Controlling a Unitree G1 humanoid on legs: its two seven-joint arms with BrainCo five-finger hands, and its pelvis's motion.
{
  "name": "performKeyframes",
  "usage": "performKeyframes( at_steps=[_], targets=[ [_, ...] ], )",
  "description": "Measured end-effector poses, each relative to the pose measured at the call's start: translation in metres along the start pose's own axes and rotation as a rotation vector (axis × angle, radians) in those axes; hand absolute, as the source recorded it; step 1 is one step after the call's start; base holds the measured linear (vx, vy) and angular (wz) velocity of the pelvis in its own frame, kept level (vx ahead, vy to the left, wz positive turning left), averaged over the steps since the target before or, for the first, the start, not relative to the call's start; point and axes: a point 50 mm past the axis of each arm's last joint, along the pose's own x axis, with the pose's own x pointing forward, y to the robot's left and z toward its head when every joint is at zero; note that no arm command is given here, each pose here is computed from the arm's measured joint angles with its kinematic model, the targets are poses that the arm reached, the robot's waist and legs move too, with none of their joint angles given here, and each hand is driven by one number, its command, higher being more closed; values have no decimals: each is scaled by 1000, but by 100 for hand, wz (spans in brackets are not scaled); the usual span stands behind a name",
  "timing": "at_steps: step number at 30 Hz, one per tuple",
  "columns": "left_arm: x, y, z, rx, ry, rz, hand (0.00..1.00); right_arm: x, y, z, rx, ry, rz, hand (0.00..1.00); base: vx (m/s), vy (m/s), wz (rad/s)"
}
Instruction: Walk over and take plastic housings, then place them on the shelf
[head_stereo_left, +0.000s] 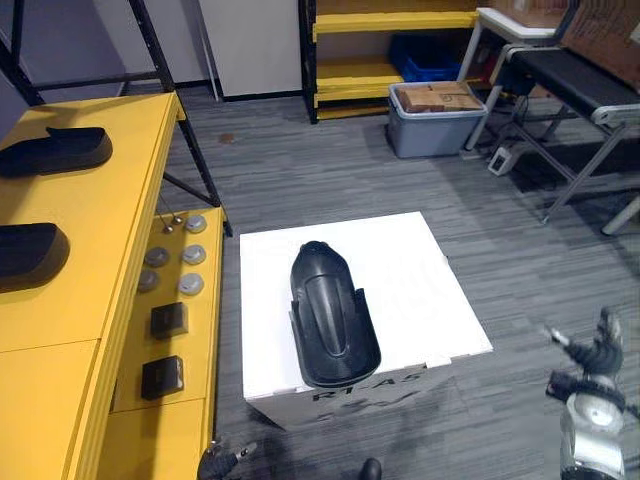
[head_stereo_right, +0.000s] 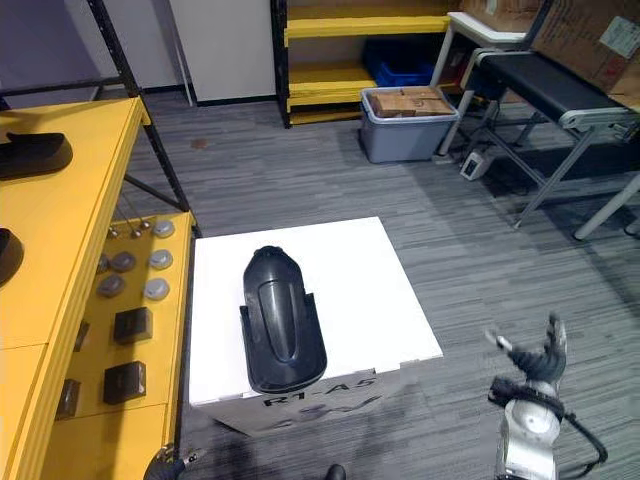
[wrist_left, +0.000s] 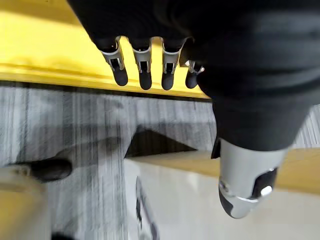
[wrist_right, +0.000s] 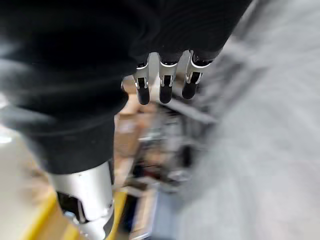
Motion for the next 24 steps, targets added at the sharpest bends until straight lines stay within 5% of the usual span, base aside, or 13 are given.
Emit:
performKeyframes(
  at_steps=[10,24],
  targets=[
    [-1,-9,3,19,-24,-36,0,-37,116,73,148,-323,503,0,-64,-29,8],
    [1,-11,13,63,-63,-50,0,-69,189,8,-146,-78,752,0,10,0,11]
  ],
)
